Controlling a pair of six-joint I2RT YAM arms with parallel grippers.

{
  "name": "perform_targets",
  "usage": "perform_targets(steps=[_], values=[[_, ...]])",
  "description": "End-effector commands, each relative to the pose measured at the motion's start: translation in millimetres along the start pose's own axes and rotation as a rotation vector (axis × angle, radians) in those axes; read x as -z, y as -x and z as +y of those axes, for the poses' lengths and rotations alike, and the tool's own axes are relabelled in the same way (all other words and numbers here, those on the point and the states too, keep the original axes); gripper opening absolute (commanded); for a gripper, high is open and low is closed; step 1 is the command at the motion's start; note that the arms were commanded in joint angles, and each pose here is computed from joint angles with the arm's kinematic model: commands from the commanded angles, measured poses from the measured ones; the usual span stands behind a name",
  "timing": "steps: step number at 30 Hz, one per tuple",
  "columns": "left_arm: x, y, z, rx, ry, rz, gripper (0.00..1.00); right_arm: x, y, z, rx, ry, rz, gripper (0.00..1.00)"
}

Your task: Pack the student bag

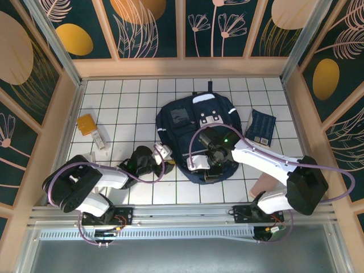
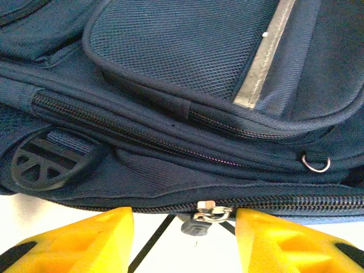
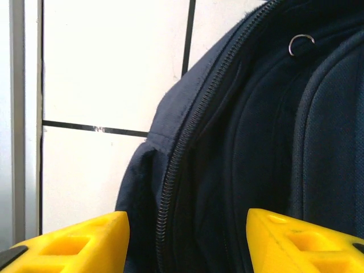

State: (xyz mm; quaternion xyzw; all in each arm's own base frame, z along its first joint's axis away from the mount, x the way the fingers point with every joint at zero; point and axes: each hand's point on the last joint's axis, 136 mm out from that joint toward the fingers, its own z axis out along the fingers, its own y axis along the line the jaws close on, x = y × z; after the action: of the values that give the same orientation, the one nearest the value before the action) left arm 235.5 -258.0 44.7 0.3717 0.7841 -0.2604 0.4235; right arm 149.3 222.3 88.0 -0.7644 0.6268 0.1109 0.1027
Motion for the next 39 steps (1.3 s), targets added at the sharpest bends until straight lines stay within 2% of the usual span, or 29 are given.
perform_targets(steps=[1,5,7,9,11,14,18,22,28,34,39], values=[[-3.9,4.3,-9.1,-0.040,-0.056,-0.007,0.49,-7.5,-1.3,18.4,-0.007,0.094,0.018,0.57],[-3.1,4.1,-11.2,-0.051,-0.066,-0.006,0.48,-17.4,2.5,15.6,-0.006,0.083,-0.005,0.55],[1.0,4.3,-11.4,-0.055,-0.061,-0.022,0.49,-22.1,-0.3,6.6,-0.002,0.039,0.009,0.48],[3.7,4.2,-13.6,-0.061,-0.069,-0.024,0.49,-20.5,2.1,-0.7,0.011,0.009,0.008,0.27],[5.9,3.0,-15.6,-0.063,-0.079,-0.023,0.50,-15.5,7.2,-3.0,0.033,0.009,-0.001,0.01],[11.9,1.7,-15.6,-0.058,-0.069,-0.056,0.50,-1.4,17.1,-6.7,0.082,-0.013,-0.030,0.00],[15.1,5.2,-20.0,-0.087,-0.088,-0.097,0.50,28.1,30.8,-17.5,0.183,-0.127,-0.086,0.00],[8.4,10.3,-22.8,-0.110,-0.113,-0.097,0.51,52.0,39.8,-20.8,0.274,-0.189,-0.111,0.00],[1.3,24.9,-11.9,-0.103,-0.059,-0.156,0.48,50.7,30.1,-11.9,0.330,-0.190,-0.060,0.00],[5.0,31.0,5.0,-0.089,0.043,-0.183,0.49,55.8,27.4,-8.8,0.334,-0.203,-0.060,0.00],[1.1,34.4,-5.1,-0.103,-0.022,-0.192,0.45,60.3,30.7,-3.9,0.359,-0.209,-0.076,0.00]])
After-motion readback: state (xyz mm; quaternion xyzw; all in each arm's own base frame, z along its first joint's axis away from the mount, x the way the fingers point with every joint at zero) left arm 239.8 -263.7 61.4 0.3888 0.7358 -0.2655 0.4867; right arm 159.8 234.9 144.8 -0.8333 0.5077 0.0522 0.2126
